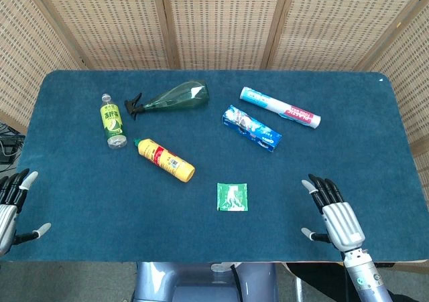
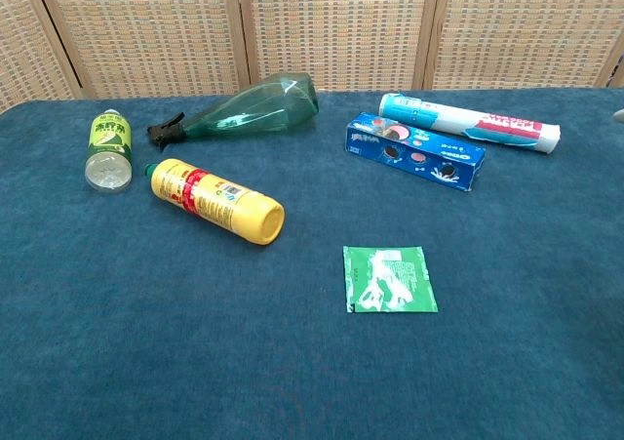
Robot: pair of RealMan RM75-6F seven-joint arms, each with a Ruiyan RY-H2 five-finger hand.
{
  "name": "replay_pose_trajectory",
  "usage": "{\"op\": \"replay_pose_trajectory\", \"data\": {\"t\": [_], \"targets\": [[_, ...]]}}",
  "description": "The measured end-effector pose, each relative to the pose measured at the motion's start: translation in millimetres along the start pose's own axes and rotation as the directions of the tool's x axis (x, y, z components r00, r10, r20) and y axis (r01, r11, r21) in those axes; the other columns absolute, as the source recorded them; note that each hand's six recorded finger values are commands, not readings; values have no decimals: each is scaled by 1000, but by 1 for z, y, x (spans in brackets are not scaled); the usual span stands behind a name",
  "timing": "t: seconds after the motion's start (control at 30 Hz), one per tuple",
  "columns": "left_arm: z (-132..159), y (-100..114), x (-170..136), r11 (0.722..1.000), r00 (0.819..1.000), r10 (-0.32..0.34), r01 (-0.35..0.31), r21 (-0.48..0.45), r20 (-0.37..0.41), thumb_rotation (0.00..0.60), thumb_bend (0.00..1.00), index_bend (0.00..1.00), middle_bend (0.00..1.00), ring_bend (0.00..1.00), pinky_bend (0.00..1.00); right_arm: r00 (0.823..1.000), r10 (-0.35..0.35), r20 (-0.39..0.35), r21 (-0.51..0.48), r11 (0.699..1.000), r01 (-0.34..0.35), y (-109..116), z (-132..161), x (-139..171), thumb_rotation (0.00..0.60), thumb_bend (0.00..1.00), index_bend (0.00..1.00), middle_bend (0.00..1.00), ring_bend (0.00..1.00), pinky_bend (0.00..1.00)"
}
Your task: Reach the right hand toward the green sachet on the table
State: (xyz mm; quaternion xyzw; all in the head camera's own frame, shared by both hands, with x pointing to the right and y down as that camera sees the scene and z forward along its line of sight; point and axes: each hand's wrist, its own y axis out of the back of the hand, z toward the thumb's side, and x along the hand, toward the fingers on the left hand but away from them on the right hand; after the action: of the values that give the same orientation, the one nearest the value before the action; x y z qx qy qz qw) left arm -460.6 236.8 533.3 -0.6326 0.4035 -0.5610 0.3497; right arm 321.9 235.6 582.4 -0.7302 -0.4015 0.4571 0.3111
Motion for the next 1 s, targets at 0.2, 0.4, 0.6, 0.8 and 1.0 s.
{"op": "replay_pose_trajectory", "data": {"t": [0.2,0.4,0.6,0.8,1.0], "targets": [[1,-1,-1,1000,1000,-1,1,4,1,581,40,0,0,0,0,1000,-2,5,-3,1000,2,2,-2,0,600,167,0,0,0,0],[1,1,-1,1000,1000,5,-5,2,3,582,40,0,0,0,0,1000,-1,3,-9,1000,1,3,-1,0,600,166,0,0,0,0],[0,0,0,1000,1000,0,0,0,0,583,40,0,0,0,0,1000,0,7,-16,1000,0,4,-2,0,600,165,0,0,0,0],[1,2,-2,1000,1000,8,-8,2,1,582,40,0,0,0,0,1000,-4,-3,-18,1000,4,6,-1,1,600,164,0,0,0,0],[1,2,-1,1000,1000,7,-7,4,0,583,40,0,0,0,0,1000,3,-7,-20,1000,-3,4,1,1,600,164,0,0,0,0]]}}
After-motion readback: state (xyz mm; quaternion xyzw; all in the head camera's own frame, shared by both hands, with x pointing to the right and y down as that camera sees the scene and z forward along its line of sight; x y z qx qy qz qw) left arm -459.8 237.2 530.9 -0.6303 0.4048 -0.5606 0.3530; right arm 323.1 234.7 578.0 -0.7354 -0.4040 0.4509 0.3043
